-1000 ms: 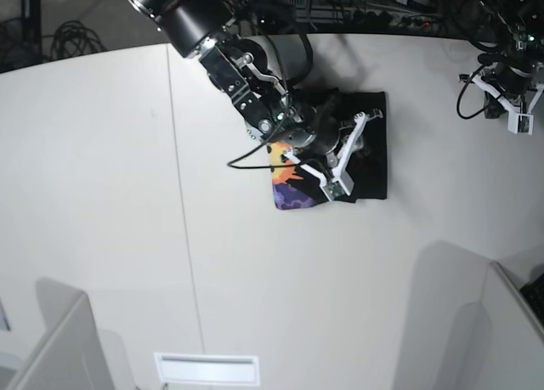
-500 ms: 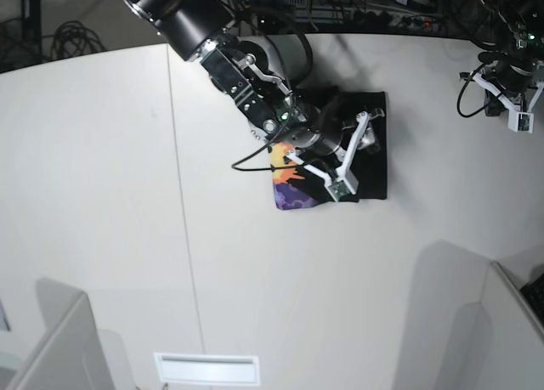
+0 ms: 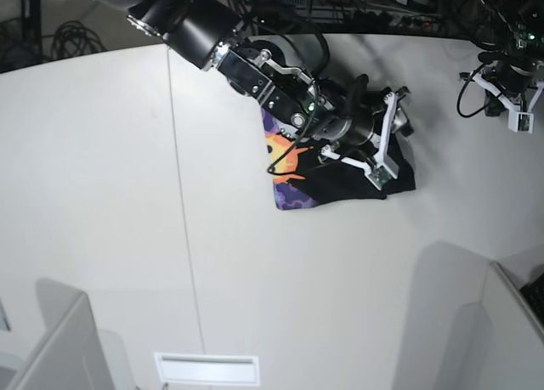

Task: Fold the T-shirt properly
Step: 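Release the bundle and move both grippers to its sides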

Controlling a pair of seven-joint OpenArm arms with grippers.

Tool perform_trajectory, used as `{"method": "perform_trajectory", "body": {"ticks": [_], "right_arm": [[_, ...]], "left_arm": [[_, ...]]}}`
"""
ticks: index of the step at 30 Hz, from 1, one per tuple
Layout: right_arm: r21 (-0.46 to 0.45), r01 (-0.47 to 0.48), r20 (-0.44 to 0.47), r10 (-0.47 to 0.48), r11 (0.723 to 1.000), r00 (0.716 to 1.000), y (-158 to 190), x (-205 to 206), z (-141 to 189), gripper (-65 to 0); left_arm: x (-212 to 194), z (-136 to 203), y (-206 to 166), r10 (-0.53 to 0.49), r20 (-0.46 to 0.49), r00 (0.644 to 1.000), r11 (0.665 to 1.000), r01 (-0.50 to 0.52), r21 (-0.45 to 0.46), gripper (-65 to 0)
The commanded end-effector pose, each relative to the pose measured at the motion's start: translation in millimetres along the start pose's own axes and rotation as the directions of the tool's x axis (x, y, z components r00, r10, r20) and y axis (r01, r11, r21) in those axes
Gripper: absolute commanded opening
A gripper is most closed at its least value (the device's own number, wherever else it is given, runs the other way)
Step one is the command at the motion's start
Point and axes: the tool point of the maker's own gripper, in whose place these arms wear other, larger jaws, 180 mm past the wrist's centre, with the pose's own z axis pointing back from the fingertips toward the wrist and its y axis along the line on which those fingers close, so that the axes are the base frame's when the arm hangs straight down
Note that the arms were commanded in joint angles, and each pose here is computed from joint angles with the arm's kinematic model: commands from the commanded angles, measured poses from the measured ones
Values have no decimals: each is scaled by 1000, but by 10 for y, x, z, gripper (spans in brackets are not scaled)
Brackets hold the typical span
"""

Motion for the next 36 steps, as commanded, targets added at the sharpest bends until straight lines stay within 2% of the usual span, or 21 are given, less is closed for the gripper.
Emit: {"method": "perform_trajectory", "body": {"ticks": [1, 4, 8, 12, 13, 15, 18, 23, 27, 30, 33, 34, 36], "right_arm": [[45, -11, 67, 8, 999, 998, 117, 274, 44, -288], [104, 9, 88, -18, 995, 996, 213, 426, 100, -288], [134, -24, 178, 0, 991, 984, 323, 699, 312, -288], [85, 3, 235, -23, 996, 972, 29, 823, 506, -291], [62, 13, 239, -27, 998, 971, -90, 814, 540, -308], [17, 48, 227, -51, 999, 973, -333, 705, 580, -407], [-41, 131, 217, -119, 991, 969, -668, 507, 654, -648], [-132, 246, 232, -211, 960, 949, -1127, 177, 868, -650], [-181, 257, 297, -196, 949, 934, -1306, 68, 1140, -650], [-204, 236, 316, -164, 950, 934, -1340, 26, 1317, -650], [-224, 258, 334, -175, 940, 926, -1408, -20, 1432, -650], [-234, 274, 339, -186, 933, 922, -1459, -49, 1463, -650], [-249, 297, 343, -203, 922, 917, -1528, -105, 1504, -650]], "left_arm": [[105, 41, 53, -14, 32, 999, 1000, 14, 11, -650], [112, 32, 59, -12, 34, 999, 1000, 12, 11, -650], [131, 22, 45, -13, 38, 999, 1000, 13, 8, -650], [177, 33, 14, -15, 53, 998, 1000, 15, -3, -650], [194, 36, -30, -8, 67, 998, 1000, 10, -28, -650], [272, 65, -120, 37, 116, 993, 996, -26, -89, -650], [263, 118, -265, 110, 123, 986, 979, -86, -183, -650], [451, 207, -501, 231, 190, 954, 928, -158, -336, -650], [570, 254, -552, 305, 229, 924, 894, -195, -403, -650], [621, 220, -579, 339, 236, 911, 876, -214, -432, -418], [550, 76, -637, 379, 193, 905, 850, -258, -459, -186], [526, 24, -670, 392, 177, 903, 839, -271, -472, -130], [505, -74, -781, 403, 146, 904, 818, -283, -502, -59]]}}
